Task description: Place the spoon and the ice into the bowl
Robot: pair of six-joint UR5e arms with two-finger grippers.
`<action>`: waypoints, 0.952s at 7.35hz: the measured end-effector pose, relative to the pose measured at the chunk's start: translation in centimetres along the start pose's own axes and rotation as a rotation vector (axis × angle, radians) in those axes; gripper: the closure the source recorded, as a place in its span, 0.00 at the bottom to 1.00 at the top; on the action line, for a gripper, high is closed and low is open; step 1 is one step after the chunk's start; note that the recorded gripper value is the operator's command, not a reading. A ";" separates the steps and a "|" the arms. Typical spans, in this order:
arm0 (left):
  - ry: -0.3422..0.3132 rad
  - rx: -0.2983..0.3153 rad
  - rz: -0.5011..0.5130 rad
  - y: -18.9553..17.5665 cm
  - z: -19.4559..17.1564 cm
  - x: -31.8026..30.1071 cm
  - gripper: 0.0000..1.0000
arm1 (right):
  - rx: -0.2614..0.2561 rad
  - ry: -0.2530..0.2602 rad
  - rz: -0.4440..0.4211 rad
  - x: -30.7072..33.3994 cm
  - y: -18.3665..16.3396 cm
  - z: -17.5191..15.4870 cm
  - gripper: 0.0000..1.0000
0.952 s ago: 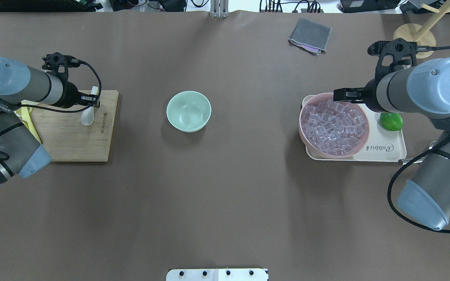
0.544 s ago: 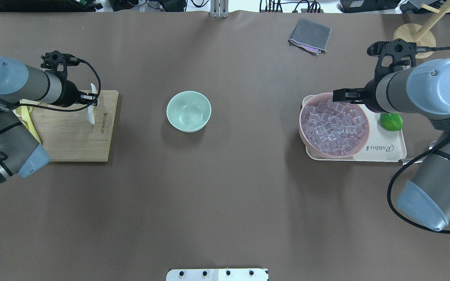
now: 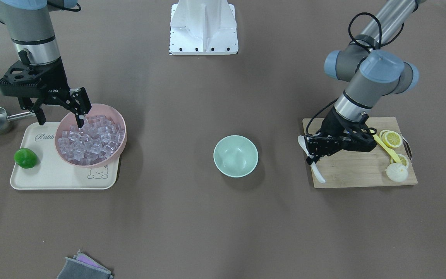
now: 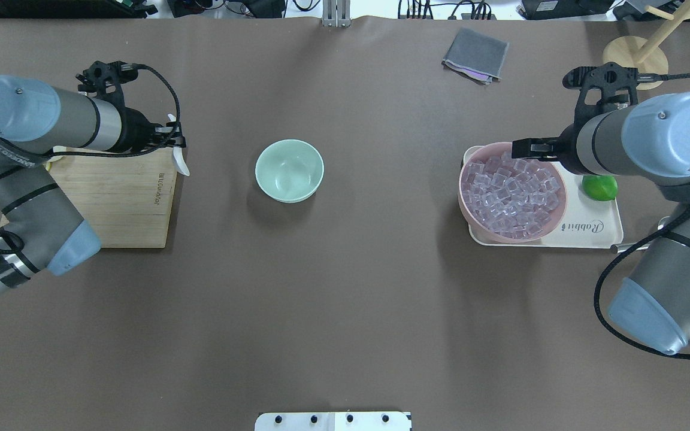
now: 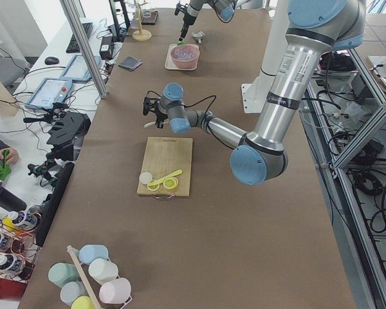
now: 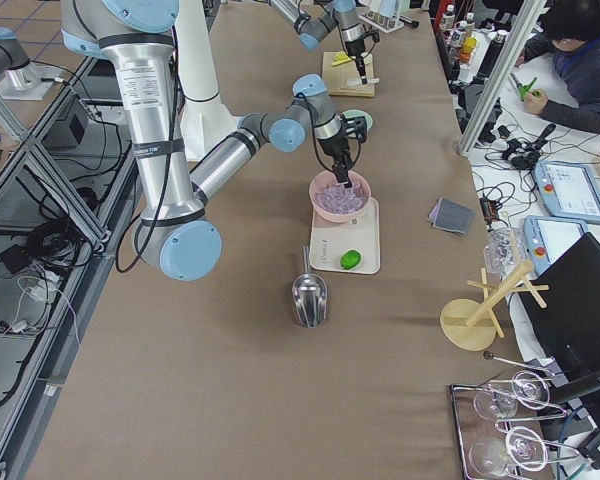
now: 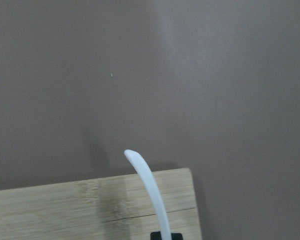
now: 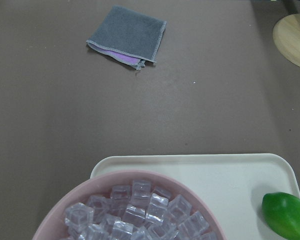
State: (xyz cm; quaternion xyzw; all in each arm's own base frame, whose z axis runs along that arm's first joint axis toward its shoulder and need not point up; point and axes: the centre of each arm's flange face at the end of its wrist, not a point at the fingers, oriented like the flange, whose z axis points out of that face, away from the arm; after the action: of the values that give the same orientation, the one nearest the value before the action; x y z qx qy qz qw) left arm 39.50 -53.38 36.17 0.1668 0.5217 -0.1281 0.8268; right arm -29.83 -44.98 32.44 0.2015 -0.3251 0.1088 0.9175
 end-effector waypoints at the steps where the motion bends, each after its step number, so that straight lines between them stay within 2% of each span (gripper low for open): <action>1: 0.030 0.040 -0.029 3.5 1.4 4.6 1.00 | -0.004 -0.006 -0.025 -0.5 0.3 0.3 0.00; 3: 0.075 0.105 -0.084 8.5 3.8 11.7 1.00 | -0.009 -0.022 -0.090 -1.4 0.6 0.4 0.00; 5: 0.087 0.147 -0.109 9.7 4.9 14.4 1.00 | -0.008 -0.037 -0.115 -2.0 0.7 0.3 0.00; 7: 0.083 0.178 -0.113 9.4 5.0 14.6 1.00 | -0.008 -0.046 -0.124 -2.5 0.9 0.2 0.00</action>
State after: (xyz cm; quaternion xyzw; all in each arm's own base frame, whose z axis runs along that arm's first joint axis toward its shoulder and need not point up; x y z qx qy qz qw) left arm 53.44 -47.39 26.27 0.2152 0.5505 -0.2134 0.7779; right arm -32.21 -44.42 31.26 0.2199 -0.3334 0.0460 0.9156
